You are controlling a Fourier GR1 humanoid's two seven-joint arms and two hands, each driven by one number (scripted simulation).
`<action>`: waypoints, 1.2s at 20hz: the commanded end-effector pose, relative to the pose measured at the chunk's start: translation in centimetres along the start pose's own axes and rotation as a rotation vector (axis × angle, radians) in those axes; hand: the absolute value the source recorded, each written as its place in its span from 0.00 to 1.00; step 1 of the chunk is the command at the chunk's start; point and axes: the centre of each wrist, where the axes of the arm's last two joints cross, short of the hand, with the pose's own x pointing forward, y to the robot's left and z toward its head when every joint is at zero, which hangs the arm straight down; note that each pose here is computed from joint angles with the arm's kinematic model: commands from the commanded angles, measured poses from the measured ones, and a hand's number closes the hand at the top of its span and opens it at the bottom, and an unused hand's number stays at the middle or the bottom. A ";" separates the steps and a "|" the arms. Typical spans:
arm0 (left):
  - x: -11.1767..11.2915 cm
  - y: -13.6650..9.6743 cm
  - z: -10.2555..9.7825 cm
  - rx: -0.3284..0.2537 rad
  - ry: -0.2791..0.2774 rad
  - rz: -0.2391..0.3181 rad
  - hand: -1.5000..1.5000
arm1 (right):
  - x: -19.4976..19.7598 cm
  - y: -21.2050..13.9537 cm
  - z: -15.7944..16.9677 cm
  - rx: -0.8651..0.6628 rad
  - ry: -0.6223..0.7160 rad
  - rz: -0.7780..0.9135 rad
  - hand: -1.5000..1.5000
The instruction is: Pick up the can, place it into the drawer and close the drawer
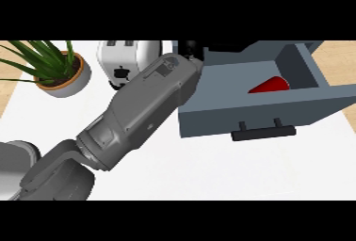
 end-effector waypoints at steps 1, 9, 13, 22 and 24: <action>-1.1 0.6 -0.1 0.008 -0.021 0.010 0.00 | 0.2 0.3 0.5 0.015 -0.010 -0.009 0.00; 0.3 -0.4 0.3 -0.015 -0.051 0.068 0.00 | 3.4 0.3 -1.4 0.072 -0.204 0.316 0.00; 1.0 -0.5 0.2 -0.030 -0.071 0.094 0.00 | 3.4 2.1 -2.1 0.110 -0.268 0.350 0.00; 1.6 -1.1 0.6 -0.026 -0.118 0.090 0.00 | 3.9 6.3 -4.9 0.168 -0.307 0.586 0.00; 2.7 -2.0 1.3 -0.035 -0.114 0.110 0.00 | 2.9 7.7 -7.5 0.179 -0.316 0.594 0.00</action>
